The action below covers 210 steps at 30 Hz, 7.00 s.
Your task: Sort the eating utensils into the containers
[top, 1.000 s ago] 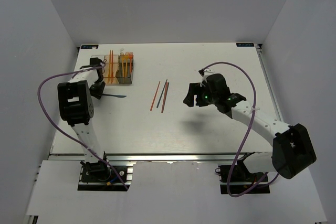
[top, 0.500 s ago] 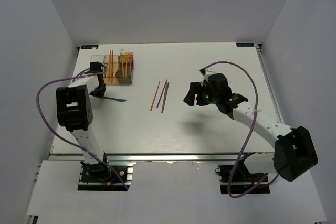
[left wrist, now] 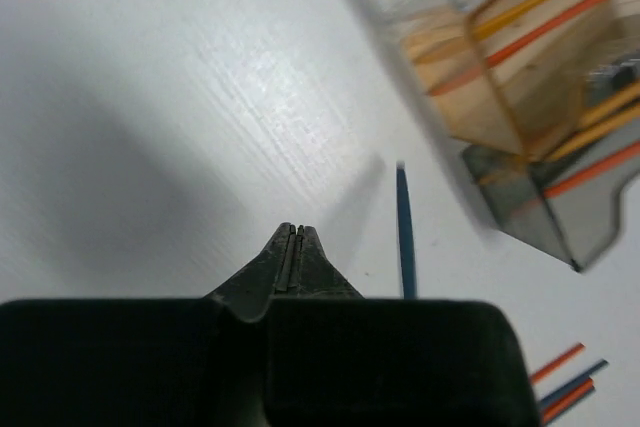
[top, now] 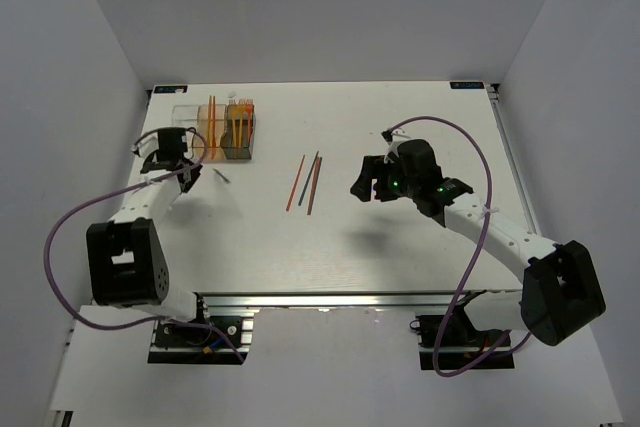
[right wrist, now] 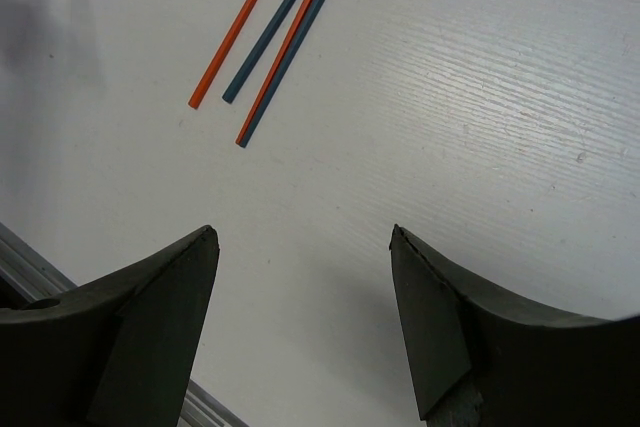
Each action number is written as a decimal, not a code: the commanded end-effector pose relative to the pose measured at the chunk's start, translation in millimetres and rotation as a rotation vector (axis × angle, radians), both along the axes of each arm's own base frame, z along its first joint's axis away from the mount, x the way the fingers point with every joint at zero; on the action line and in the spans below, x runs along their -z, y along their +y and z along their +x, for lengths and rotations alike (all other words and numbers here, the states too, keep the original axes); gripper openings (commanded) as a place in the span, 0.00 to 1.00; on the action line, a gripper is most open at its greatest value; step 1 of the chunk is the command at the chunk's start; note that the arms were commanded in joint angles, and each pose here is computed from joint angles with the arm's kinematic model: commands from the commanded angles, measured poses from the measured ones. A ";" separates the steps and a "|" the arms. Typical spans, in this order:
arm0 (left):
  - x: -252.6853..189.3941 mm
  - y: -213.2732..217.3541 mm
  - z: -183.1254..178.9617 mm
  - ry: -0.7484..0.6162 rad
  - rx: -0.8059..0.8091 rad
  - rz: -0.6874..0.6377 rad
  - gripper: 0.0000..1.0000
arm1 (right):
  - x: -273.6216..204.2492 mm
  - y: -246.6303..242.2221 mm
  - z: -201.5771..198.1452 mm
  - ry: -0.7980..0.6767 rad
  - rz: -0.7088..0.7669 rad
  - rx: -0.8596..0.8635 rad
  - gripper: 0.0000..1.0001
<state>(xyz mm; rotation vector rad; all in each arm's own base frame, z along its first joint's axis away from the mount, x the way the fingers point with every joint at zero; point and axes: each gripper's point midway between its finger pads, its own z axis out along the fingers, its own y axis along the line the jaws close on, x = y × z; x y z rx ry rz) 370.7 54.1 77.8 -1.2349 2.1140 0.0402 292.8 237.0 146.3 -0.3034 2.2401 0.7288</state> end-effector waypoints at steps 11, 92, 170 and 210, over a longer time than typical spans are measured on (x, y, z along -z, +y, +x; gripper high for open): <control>-113.6 4.4 45.5 -0.230 0.231 0.218 0.23 | 11.5 -11.0 12.4 -0.009 -0.042 0.033 0.74; -69.3 -136.0 37.6 0.122 0.945 0.289 0.00 | 29.9 -18.0 14.0 0.042 -0.083 0.008 0.80; -162.0 -32.0 102.0 -0.051 0.420 0.209 0.98 | 62.6 59.2 83.1 0.142 -0.352 0.255 0.84; -130.4 -86.6 -22.8 -0.241 0.671 0.309 0.98 | 119.9 102.4 140.9 0.146 -0.459 0.302 0.39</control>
